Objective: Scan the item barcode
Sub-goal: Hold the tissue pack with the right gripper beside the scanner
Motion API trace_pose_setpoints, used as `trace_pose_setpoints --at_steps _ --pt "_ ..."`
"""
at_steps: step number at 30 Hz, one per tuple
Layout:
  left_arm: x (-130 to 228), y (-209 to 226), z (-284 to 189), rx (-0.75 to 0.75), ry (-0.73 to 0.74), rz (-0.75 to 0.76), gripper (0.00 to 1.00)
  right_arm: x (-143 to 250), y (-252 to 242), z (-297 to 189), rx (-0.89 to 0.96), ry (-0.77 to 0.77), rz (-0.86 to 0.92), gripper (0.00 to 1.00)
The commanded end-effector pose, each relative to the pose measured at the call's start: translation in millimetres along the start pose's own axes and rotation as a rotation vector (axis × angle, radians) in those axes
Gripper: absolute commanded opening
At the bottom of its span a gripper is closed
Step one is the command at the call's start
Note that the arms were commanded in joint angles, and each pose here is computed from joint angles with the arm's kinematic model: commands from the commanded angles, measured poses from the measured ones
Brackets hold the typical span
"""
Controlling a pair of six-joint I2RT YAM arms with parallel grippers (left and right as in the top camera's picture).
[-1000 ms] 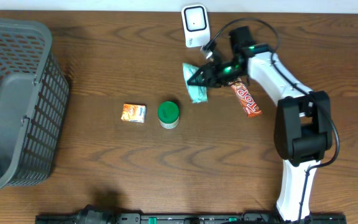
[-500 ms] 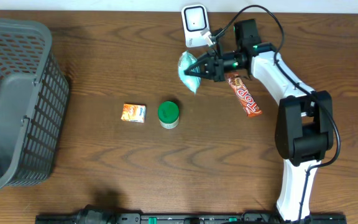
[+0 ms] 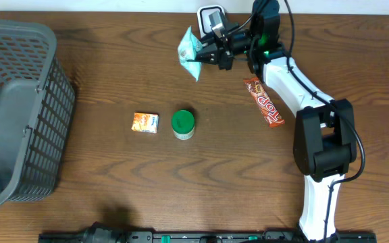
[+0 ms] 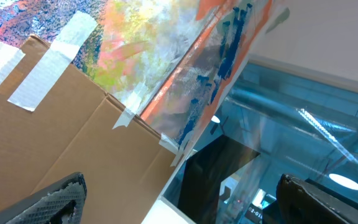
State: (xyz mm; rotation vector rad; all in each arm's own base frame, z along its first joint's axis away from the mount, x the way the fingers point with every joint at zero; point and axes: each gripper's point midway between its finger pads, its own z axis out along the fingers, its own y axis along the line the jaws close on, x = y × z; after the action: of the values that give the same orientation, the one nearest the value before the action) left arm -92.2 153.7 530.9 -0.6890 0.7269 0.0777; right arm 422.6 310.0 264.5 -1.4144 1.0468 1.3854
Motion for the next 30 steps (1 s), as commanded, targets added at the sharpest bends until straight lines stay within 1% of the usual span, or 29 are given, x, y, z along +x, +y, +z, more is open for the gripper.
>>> trace_pose_setpoints --at_steps 1,9,13,15,21,30 --pt "-1.9 3.0 -1.8 -0.007 -0.007 0.010 0.98 -6.9 9.4 19.0 -0.059 0.000 0.087 0.01" --pt "-1.9 3.0 -1.8 -0.007 -0.007 0.010 0.98 -23.4 26.6 49.5 -0.124 -0.009 -0.049 0.01" --pt "-1.9 2.9 -1.8 -0.006 -0.007 0.010 0.98 -27.3 31.0 55.6 -0.138 -0.012 -0.069 0.01" --pt "-1.9 3.0 -1.8 -0.007 -0.007 0.010 0.98 -26.8 29.9 53.9 -0.134 -0.011 -0.065 0.01" --pt "-1.9 3.0 -1.8 -0.007 -0.007 0.010 0.98 -20.9 26.7 51.2 -0.128 -0.004 0.036 0.01" --pt "-1.9 3.0 -1.8 -0.007 -0.007 0.010 0.98 -14.2 17.1 34.8 -0.092 -0.004 0.007 0.01"
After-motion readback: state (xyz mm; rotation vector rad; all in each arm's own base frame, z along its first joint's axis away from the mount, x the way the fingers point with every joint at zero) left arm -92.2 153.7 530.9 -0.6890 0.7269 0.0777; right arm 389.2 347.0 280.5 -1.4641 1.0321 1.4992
